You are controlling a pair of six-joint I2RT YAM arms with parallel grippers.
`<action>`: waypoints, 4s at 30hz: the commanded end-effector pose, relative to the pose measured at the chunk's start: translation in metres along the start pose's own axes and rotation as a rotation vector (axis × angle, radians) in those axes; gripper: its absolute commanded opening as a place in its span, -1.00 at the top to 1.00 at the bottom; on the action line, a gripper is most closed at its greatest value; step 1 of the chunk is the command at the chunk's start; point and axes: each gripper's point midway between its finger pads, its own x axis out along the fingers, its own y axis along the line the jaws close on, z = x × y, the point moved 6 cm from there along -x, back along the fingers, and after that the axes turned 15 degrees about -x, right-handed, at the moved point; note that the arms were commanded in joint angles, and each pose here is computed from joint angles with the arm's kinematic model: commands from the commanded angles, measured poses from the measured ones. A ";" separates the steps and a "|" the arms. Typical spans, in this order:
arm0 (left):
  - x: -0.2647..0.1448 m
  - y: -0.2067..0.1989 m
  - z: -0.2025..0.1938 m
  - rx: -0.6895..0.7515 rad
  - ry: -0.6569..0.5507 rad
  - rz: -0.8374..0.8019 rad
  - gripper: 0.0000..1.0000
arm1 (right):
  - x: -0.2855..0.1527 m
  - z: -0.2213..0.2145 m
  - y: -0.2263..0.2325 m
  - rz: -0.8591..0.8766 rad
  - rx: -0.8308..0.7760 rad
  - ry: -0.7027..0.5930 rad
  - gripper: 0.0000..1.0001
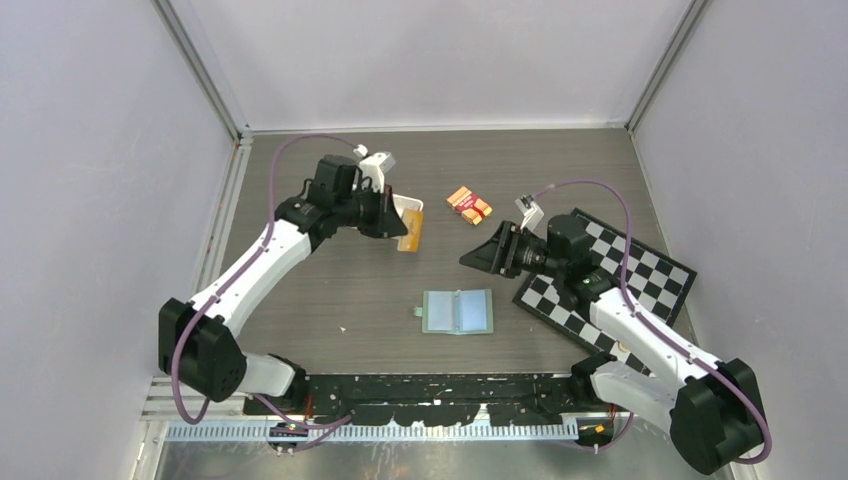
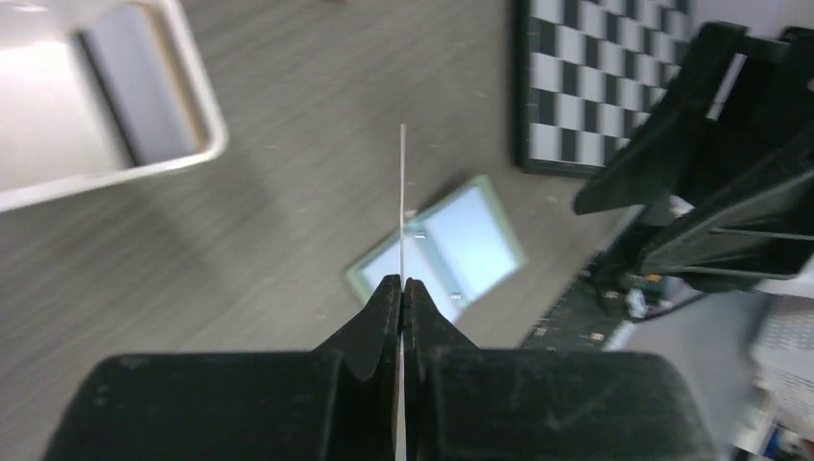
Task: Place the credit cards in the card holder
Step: Insert the credit card into the card holder.
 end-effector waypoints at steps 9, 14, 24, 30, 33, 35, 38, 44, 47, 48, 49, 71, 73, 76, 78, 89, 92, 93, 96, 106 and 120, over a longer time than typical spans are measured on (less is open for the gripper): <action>-0.013 -0.087 -0.033 -0.174 0.007 -0.478 1.00 | -0.004 0.042 0.045 0.266 -0.043 -0.165 -0.16; -0.015 -0.090 -0.041 -0.199 0.009 -0.499 1.00 | -0.002 0.038 0.048 0.334 -0.015 -0.164 -0.05; -0.010 -0.091 -0.048 -0.212 0.032 -0.494 1.00 | -0.003 0.031 0.053 0.385 -0.007 -0.126 0.52; 0.004 -0.076 -0.055 -0.240 0.066 -0.394 0.25 | 0.003 0.020 0.033 0.258 0.019 -0.116 0.99; 0.013 -0.059 -0.065 -0.250 0.081 -0.296 -0.11 | 0.006 0.003 0.014 0.140 0.022 -0.044 0.99; 0.019 -0.049 -0.072 -0.257 0.089 -0.250 -0.23 | 0.005 -0.008 0.005 0.089 0.018 0.000 0.99; 0.031 -0.031 -0.084 -0.267 0.105 -0.159 -0.43 | 0.004 -0.028 -0.013 -0.013 0.041 0.081 0.99; 0.060 -0.005 -0.117 -0.264 0.211 0.001 -0.22 | 0.003 -0.067 -0.043 -0.150 0.109 0.247 0.99; 0.072 0.000 -0.129 -0.247 0.257 0.054 -0.20 | 0.008 -0.077 -0.048 -0.136 0.148 0.288 0.99; 0.074 0.001 -0.130 -0.234 0.262 0.078 -0.20 | 0.010 -0.079 -0.050 -0.130 0.156 0.292 0.99; 0.077 0.002 -0.132 -0.217 0.266 0.102 -0.21 | 0.012 -0.081 -0.052 -0.129 0.164 0.299 0.99; 0.097 0.027 -0.152 -0.126 0.325 0.308 0.01 | 0.029 -0.090 -0.066 -0.107 0.203 0.330 0.99; 0.097 0.029 -0.153 -0.125 0.329 0.314 0.03 | 0.030 -0.091 -0.067 -0.103 0.202 0.331 0.99; 0.099 0.031 -0.155 -0.124 0.336 0.319 0.08 | 0.032 -0.092 -0.068 -0.099 0.208 0.335 0.99; 0.100 0.032 -0.156 -0.124 0.340 0.323 0.12 | 0.033 -0.093 -0.069 -0.094 0.212 0.335 0.99; 0.106 0.038 -0.162 -0.125 0.361 0.338 0.38 | 0.034 -0.099 -0.072 -0.089 0.221 0.346 0.99; 0.106 0.038 -0.162 -0.126 0.362 0.341 0.42 | 0.034 -0.100 -0.073 -0.092 0.223 0.348 0.99; 0.106 0.038 -0.162 -0.125 0.361 0.341 0.43 | 0.034 -0.100 -0.073 -0.089 0.224 0.350 0.99; 0.106 0.039 -0.162 -0.125 0.361 0.343 0.46 | 0.034 -0.102 -0.074 -0.093 0.229 0.355 0.99; 0.107 0.040 -0.164 -0.127 0.367 0.348 0.55 | 0.035 -0.107 -0.078 -0.105 0.243 0.371 0.99; 0.108 0.039 -0.164 -0.127 0.376 0.341 0.66 | 0.038 -0.110 -0.081 -0.108 0.241 0.363 0.99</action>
